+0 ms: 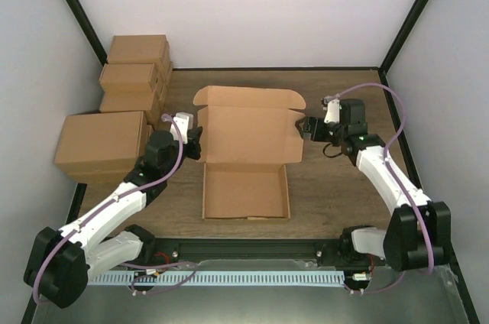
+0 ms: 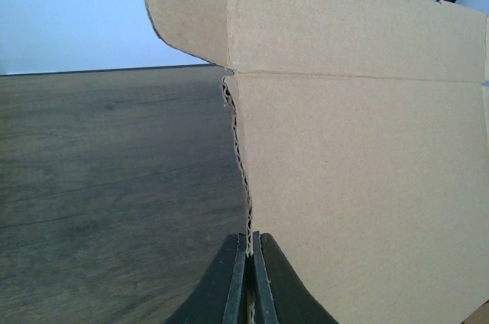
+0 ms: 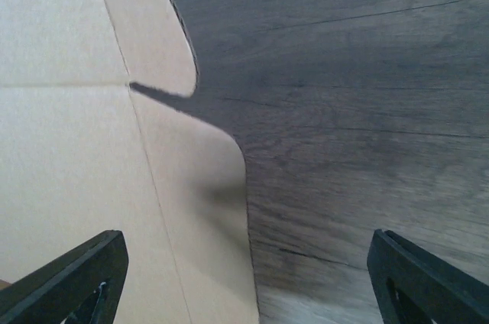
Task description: Fold the paper box
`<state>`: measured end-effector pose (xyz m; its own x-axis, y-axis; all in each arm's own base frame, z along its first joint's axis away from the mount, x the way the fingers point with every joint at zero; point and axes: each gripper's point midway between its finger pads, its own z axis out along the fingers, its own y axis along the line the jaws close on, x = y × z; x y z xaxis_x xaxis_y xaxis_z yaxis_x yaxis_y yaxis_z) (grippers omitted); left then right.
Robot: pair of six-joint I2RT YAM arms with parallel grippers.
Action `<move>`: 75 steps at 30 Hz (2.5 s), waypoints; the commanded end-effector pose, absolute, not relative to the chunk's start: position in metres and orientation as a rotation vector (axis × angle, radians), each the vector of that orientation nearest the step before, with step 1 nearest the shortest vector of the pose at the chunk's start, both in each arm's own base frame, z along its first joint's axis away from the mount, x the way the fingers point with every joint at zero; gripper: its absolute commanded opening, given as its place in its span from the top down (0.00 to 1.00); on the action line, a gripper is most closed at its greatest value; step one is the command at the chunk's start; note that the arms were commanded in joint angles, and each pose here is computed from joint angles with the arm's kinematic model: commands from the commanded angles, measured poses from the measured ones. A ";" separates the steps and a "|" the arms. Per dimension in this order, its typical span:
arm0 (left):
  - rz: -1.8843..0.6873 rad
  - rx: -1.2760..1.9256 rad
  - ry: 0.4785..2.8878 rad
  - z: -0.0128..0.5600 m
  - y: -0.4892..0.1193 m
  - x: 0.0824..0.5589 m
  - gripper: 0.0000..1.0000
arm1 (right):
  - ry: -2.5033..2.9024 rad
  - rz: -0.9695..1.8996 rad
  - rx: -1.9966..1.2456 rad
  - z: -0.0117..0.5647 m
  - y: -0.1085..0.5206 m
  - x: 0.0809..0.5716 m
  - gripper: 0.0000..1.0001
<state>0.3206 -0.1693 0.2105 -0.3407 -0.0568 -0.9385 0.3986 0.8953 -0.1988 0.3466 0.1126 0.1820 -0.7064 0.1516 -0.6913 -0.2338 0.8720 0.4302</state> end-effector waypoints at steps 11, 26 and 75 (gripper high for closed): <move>-0.486 0.253 1.822 0.217 -0.171 0.320 0.96 | 2.224 0.761 -0.273 0.207 0.145 0.384 0.46; -0.511 0.236 1.837 0.215 -0.172 0.320 0.96 | 2.304 0.648 -0.384 0.204 0.172 0.350 0.90; -0.624 0.137 2.200 0.247 -0.115 0.343 0.06 | 1.968 0.474 -0.526 0.270 0.191 0.392 0.99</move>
